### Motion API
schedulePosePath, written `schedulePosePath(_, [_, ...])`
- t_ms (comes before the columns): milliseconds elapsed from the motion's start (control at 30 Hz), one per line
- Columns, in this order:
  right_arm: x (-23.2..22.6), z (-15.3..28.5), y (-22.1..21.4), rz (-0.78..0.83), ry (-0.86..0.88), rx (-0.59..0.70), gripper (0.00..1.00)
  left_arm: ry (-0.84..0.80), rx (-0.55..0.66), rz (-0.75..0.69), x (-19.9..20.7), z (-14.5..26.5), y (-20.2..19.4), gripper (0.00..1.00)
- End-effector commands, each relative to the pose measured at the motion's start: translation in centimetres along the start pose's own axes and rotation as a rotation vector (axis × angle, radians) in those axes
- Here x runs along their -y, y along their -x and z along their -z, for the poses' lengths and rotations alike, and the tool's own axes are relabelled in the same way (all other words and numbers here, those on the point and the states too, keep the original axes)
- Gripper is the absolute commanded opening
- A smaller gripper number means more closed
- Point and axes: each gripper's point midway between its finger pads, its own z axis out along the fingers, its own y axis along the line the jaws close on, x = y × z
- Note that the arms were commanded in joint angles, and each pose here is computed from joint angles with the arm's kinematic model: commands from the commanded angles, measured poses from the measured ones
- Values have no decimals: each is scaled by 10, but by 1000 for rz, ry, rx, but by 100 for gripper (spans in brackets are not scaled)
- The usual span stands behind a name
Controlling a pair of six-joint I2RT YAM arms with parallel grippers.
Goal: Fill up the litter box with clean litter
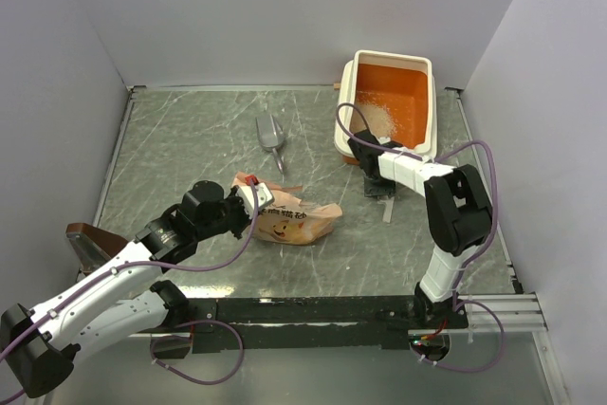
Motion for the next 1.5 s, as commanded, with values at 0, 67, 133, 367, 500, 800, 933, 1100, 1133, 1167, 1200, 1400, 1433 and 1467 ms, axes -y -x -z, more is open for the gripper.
schedulePosePath(0, [-1,-4,-5,-6,-21,-25,44,28,171,-17,-8,8,46,1])
schedulePosePath(67, [-2,-4,-4,-2,-17,-24,40,30,172,-17,-7,8,46,1])
schedulePosePath(133, [-2,-4,-4,1,-15,-24,33,27,172,-20,-6,8,45,1])
schedulePosePath(367, [-2,-4,-4,9,-16,-25,0,22,169,-26,-5,7,45,1])
schedulePosePath(500, [4,1,-3,12,-21,1,0,26,166,-25,-6,7,44,1])
schedulePosePath(800, [3,63,-11,32,121,83,0,31,167,-20,-6,8,46,1])
schedulePosePath(933, [-7,103,-19,93,209,150,0,18,174,-13,-5,11,54,2])
schedulePosePath(1100, [-7,159,-16,117,357,236,0,-13,165,-8,-2,17,65,16])
schedulePosePath(1133, [-6,167,-15,123,376,254,0,-36,143,-10,2,18,63,19])
schedulePosePath(1167, [-4,178,-14,134,400,284,0,-59,154,-9,4,20,74,21])
schedulePosePath(1200, [-3,190,-11,137,423,303,0,-71,151,-4,5,21,77,23])
schedulePosePath(1400, [7,248,6,173,532,460,0,-173,113,58,17,30,102,33])
schedulePosePath(1433, [2,260,8,182,589,485,0,-188,112,78,20,30,105,33])
schedulePosePath(1467, [2,272,7,202,635,519,0,-202,124,87,21,32,115,34])
